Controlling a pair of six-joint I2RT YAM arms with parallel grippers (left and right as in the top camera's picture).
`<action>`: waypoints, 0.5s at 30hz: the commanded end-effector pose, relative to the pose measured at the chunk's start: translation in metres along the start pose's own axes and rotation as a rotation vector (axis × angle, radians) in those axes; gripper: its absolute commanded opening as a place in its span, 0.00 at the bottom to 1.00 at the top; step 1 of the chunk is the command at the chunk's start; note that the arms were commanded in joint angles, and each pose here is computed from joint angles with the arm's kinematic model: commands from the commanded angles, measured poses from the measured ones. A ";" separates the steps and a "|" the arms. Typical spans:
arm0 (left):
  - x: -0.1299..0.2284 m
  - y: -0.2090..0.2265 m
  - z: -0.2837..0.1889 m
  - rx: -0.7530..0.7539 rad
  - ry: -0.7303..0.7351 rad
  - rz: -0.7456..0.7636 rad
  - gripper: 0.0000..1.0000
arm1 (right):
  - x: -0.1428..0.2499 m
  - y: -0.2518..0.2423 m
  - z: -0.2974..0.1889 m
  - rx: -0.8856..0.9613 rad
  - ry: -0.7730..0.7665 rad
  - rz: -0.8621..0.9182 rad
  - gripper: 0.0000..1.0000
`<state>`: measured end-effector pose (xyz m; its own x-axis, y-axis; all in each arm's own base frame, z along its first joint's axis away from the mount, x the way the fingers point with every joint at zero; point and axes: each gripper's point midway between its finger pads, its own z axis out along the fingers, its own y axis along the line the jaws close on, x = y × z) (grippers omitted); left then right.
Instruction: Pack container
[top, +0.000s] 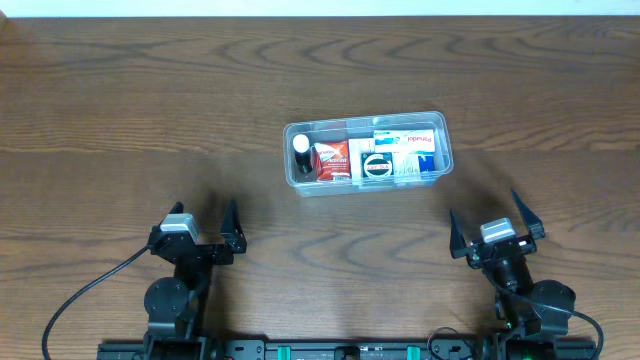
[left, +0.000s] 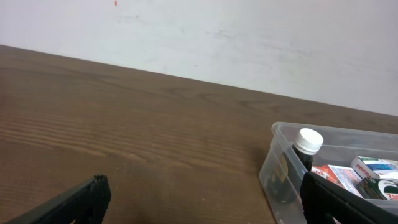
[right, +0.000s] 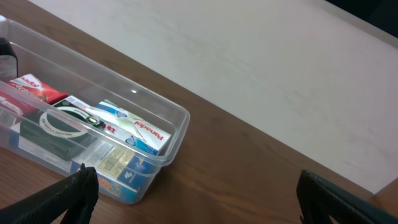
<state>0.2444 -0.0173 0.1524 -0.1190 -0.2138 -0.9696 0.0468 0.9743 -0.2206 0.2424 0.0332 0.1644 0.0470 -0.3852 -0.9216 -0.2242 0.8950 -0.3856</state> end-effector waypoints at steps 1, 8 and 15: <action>0.014 0.004 0.001 -0.015 0.043 0.011 0.98 | 0.000 0.001 0.000 -0.001 -0.001 -0.011 0.99; 0.014 0.004 0.001 -0.016 0.043 0.011 0.98 | 0.000 0.001 0.000 -0.001 -0.001 -0.011 0.99; 0.011 0.019 0.000 -0.076 0.030 0.003 0.98 | 0.000 0.001 0.000 -0.001 -0.001 -0.011 0.99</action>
<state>0.2448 -0.0097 0.1524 -0.1123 -0.2174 -0.9696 0.0163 0.9752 -0.2206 0.2424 0.0331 0.1644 0.0469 -0.3853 -0.9216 -0.2238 0.8951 -0.3856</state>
